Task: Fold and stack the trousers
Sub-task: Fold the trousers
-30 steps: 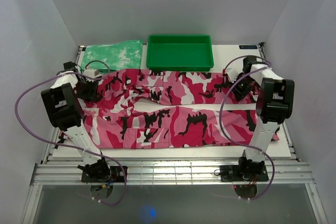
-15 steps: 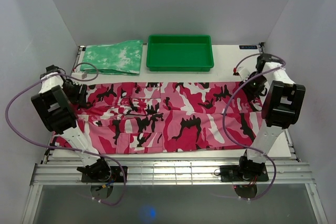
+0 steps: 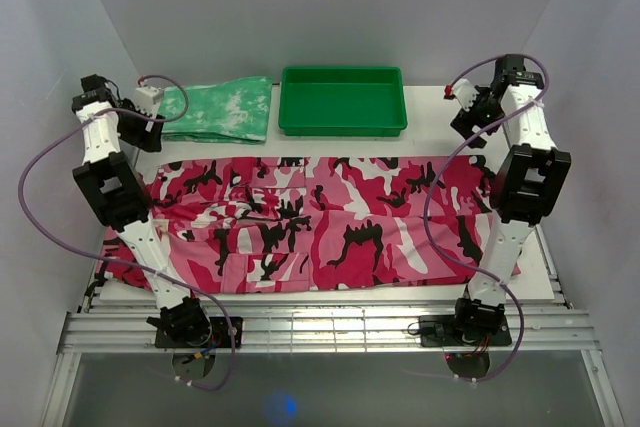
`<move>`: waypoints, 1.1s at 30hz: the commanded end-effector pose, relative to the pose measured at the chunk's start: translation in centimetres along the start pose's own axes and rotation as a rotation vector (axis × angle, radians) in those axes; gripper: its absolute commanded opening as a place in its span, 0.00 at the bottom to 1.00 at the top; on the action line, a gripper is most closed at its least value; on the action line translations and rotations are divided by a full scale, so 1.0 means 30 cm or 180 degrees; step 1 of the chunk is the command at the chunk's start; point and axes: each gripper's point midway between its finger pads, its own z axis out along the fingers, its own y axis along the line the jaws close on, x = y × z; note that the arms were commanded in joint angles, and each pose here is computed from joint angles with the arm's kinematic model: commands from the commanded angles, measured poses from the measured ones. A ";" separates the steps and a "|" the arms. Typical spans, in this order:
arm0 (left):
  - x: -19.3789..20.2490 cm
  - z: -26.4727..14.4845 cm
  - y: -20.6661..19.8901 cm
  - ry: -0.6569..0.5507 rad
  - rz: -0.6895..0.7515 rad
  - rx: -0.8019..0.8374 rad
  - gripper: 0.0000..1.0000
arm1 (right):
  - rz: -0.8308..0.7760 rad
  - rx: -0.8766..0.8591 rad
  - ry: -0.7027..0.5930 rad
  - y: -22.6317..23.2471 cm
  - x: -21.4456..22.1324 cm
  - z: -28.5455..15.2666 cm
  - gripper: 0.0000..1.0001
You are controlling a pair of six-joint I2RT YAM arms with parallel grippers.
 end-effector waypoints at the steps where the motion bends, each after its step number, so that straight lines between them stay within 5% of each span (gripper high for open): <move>1: 0.068 0.083 -0.044 0.0096 0.0160 0.0255 0.86 | -0.0371 -0.0067 0.0016 -0.004 0.011 0.108 0.90; 12: 0.081 0.136 -0.037 0.0094 0.0226 0.0223 0.86 | -0.0654 -0.0569 0.0194 0.071 0.087 0.324 1.00; 24: 0.212 0.193 -0.148 0.0343 0.0716 0.0763 0.86 | -0.0906 -0.1348 0.0743 0.275 0.269 0.370 0.62; 29: 0.326 0.259 -0.176 0.0623 0.0731 0.0893 0.81 | -0.0899 -0.1337 0.0769 0.269 0.271 0.370 0.35; 31: 0.336 0.273 -0.177 0.0663 0.0682 0.0899 0.72 | -0.0913 -0.1298 0.0773 0.253 0.262 0.363 0.13; 33: 0.335 0.280 -0.188 0.0674 0.0679 0.0927 0.52 | -0.0943 -0.1210 0.0773 0.225 0.251 0.353 0.08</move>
